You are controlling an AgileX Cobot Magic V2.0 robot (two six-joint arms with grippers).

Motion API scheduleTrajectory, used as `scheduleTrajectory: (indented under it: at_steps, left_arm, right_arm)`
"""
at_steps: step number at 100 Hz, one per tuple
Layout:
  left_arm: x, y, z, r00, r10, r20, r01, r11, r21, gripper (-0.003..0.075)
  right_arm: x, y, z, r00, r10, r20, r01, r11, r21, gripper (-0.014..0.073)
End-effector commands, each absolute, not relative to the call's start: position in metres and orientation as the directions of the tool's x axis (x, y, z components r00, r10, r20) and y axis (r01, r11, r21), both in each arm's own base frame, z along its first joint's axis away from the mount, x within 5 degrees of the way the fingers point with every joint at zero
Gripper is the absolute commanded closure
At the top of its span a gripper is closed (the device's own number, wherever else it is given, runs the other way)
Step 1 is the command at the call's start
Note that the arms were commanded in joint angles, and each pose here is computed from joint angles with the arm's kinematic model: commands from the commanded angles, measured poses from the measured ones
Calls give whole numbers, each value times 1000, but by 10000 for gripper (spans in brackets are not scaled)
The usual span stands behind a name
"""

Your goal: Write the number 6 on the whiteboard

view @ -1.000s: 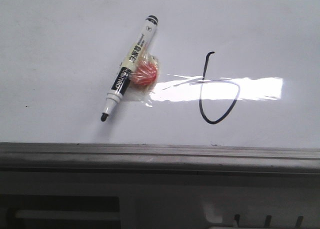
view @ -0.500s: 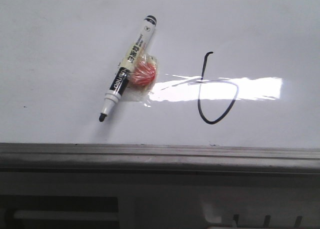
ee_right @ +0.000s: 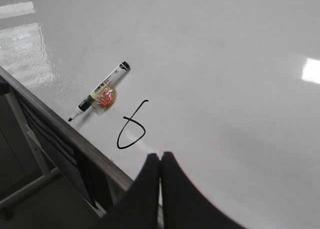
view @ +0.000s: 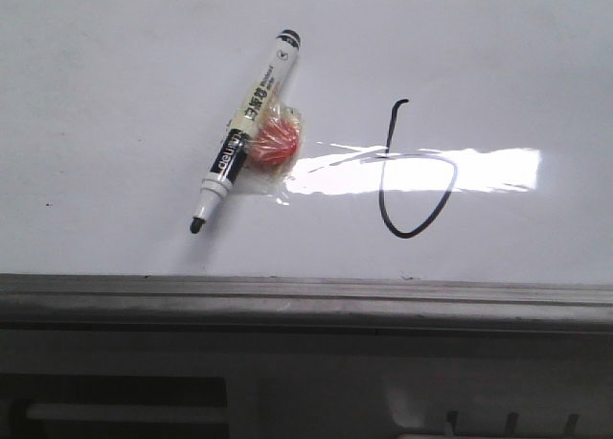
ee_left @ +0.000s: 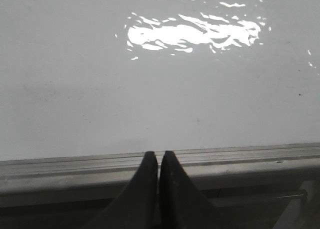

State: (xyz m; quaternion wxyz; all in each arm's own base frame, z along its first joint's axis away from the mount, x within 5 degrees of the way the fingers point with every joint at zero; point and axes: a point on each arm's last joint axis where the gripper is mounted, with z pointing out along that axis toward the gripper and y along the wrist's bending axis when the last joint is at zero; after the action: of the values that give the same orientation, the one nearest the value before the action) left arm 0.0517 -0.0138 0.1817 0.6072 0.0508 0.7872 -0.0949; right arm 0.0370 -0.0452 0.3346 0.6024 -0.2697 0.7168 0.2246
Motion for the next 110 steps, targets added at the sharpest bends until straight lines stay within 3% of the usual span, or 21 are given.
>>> scheduleTrajectory:
  at_steps: [1,11,20,42,62,77,90,110]
  left_arm:
    - [52,-14,172,-243,-69,-967,186,976,-116,739]
    - [52,-14,172,-243,-69,-967,186,976,-116,739]
    - [52,-14,172,-243,-69,-967,186,976,-116,739]
    - [52,-14,172,-243,-69,-967,186,976,-116,739]
    - [52,-14,172,-243,-69,-967,186,976,-116,739]
    - [52,-14,172,-243,-69,-967,186,976,-116,739]
    - [52,-14,172,-243,-69,-967,186,976,-116,739]
    - [52,-14,172,-243,-69,-967,186,976,-116,739]
  right_arm:
    - [38,-42,347,-65,-95,-993,-658,753,-29,638]
    - [45,-44,332,-96,-194,-976,-569,815,-106,638]
    - [45,-31,321,-43,-213,-976,-558,816,-154,638]
    - [39,4,301,143,-136,-980,-538,821,-192,638]
    - [45,18,263,60,-10,-998,-445,895,-35,638]
    - [56,17,224,24,100,-995,-289,953,89,638]
    - [61,10,195,-27,95,-995,-158,983,98,638]
    - [54,0,177,-191,89,-978,-20,995,94,638]
